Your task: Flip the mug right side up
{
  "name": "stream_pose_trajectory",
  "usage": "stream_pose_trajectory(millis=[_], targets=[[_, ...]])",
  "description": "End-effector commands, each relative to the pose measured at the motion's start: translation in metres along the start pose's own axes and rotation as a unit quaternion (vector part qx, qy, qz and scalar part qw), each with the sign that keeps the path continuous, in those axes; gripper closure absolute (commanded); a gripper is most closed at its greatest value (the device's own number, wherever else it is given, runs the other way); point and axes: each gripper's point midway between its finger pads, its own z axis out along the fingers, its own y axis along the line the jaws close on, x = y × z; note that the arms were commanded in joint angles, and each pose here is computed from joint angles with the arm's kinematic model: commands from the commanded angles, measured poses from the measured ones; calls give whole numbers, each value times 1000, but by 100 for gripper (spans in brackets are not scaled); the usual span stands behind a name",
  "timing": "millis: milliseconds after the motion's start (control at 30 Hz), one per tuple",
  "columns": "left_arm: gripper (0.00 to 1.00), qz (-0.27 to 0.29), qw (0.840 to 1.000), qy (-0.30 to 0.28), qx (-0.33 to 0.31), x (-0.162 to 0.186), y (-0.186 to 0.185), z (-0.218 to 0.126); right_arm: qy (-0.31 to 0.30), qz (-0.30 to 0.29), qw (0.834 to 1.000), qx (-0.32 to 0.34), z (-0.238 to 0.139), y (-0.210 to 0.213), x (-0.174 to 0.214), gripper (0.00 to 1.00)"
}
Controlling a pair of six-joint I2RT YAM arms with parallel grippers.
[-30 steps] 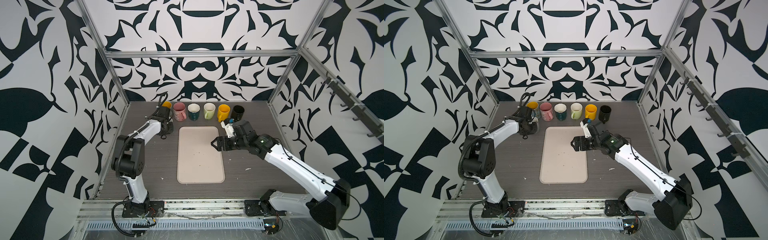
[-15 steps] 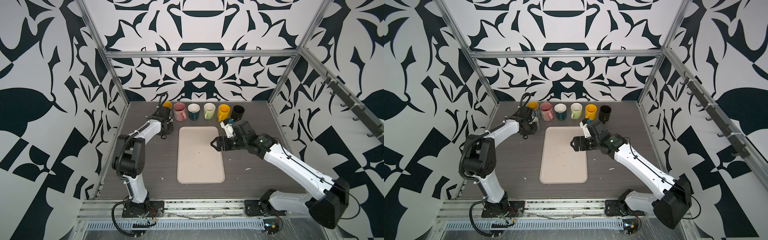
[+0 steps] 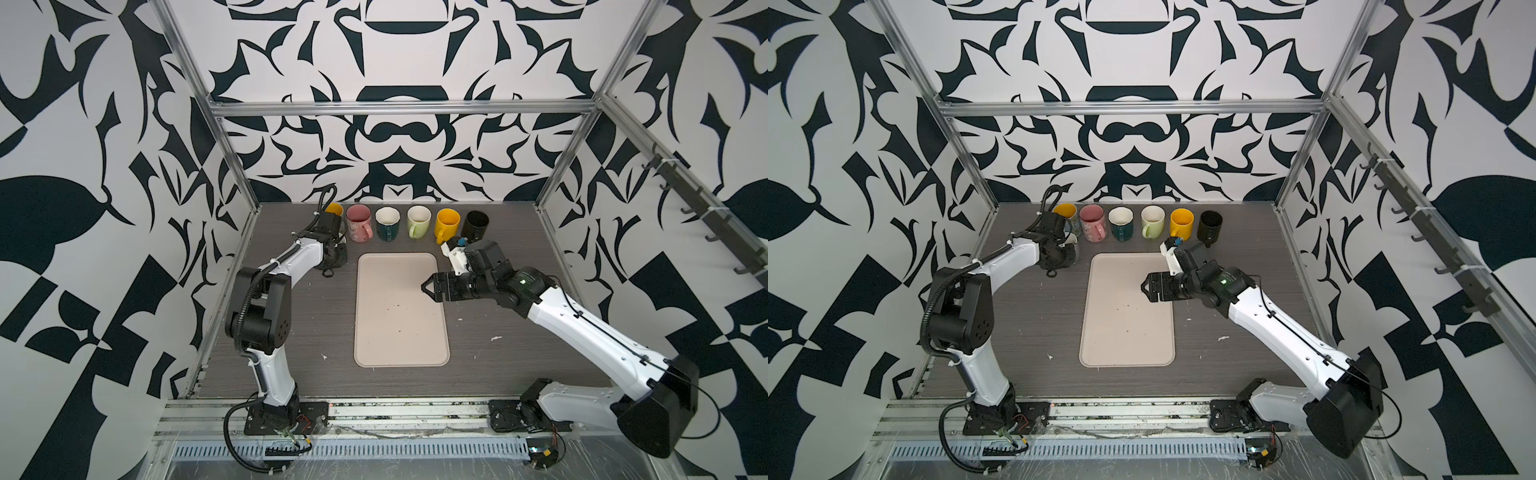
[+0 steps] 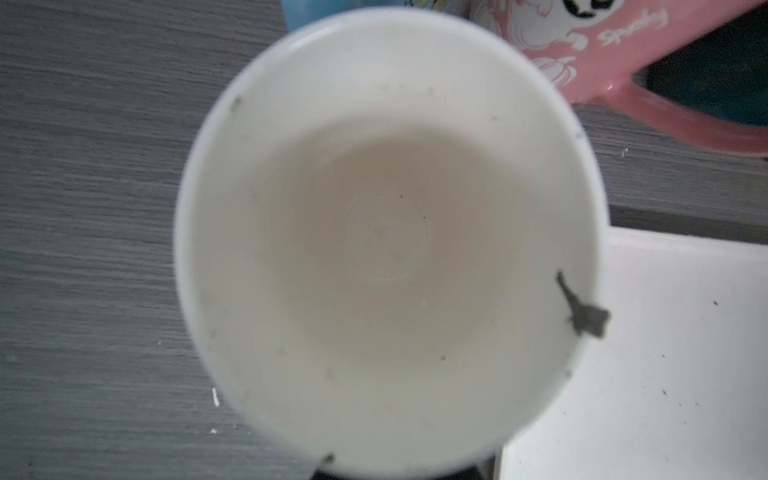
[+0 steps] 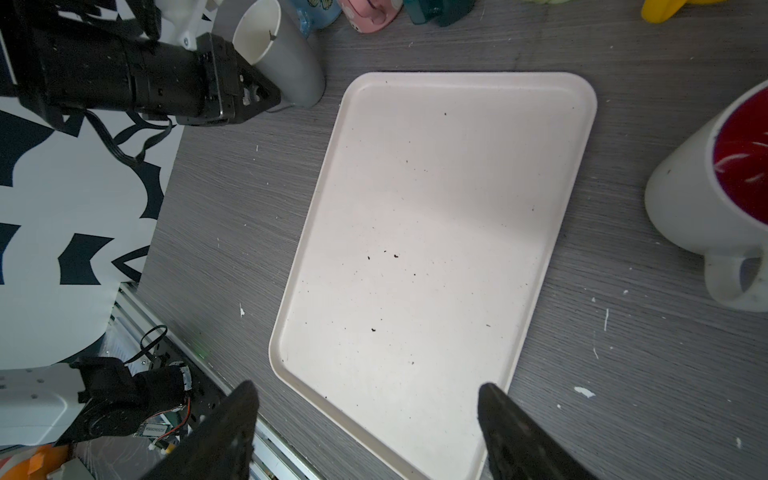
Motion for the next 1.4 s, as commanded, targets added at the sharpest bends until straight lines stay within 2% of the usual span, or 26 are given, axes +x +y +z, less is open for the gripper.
stream_pose_trajectory(millis=[0,400,567,733,900,1100,1233,1367], targets=[[84,-9,1000,21,-9,8,6,6,-22,-1,1000,-17,-7,10,-12,14],[69,-9,1000,8,3,7,3,-7,-22,-1,999,-25,-6,12,-13,14],[58,-10,1000,-5,5,5,4,-18,-24,-2,999,-28,-8,14,-15,13],[56,-4,999,-31,6,0,6,-36,-27,-5,999,-32,-10,17,-16,14],[55,-1,997,-79,11,-8,9,-67,-39,-12,999,-27,-19,17,-20,14],[51,-1,987,-160,19,-14,16,-112,-88,-34,996,-7,-47,16,-32,13],[48,2,976,-218,19,-13,24,-146,-119,-54,991,40,-69,5,-40,12],[42,-5,962,-271,15,-4,37,-175,-178,-57,976,112,-99,-18,-51,11]])
